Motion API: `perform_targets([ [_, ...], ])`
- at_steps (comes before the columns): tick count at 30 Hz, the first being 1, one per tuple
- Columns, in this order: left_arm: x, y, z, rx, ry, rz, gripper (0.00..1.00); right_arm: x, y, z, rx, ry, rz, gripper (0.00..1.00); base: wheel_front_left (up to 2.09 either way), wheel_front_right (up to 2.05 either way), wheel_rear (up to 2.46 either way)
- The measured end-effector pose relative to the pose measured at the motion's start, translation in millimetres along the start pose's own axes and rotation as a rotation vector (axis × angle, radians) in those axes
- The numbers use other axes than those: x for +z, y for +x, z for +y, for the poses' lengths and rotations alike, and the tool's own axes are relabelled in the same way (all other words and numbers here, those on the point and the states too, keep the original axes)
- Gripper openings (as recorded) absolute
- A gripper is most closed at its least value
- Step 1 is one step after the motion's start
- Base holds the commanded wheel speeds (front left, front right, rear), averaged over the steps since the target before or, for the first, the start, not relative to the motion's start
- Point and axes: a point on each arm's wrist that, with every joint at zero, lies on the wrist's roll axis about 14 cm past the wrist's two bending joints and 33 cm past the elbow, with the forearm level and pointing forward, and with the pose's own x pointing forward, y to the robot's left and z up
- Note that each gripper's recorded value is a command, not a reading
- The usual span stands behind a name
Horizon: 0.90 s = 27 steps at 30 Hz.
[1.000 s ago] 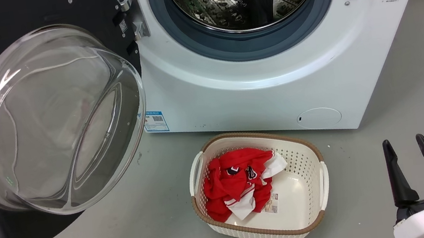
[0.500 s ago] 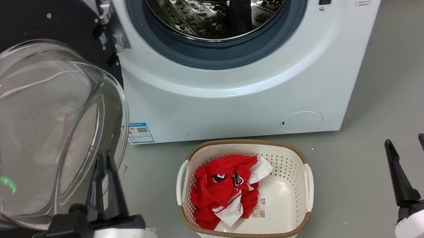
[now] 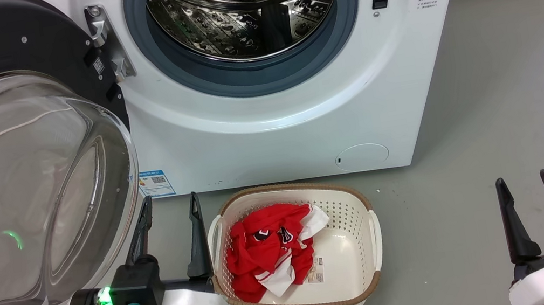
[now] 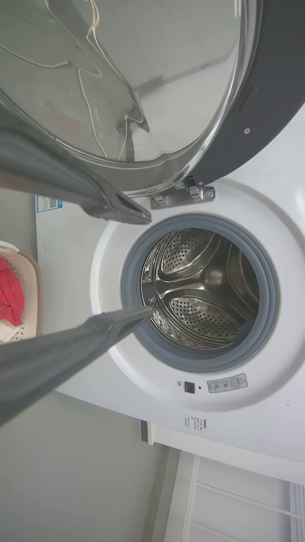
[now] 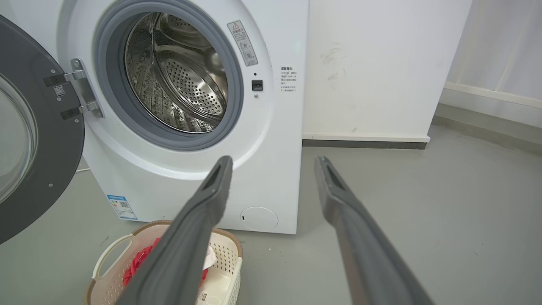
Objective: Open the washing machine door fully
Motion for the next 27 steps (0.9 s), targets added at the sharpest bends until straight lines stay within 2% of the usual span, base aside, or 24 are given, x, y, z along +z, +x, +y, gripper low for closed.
perform_targets([
  [27, -9, -11, 9, 0.032, 0.057, 0.030, 1.00, 3, -2, 1, 0.003, 0.004, -0.018, 1.00, 0.00, 0.00, 0.00],
])
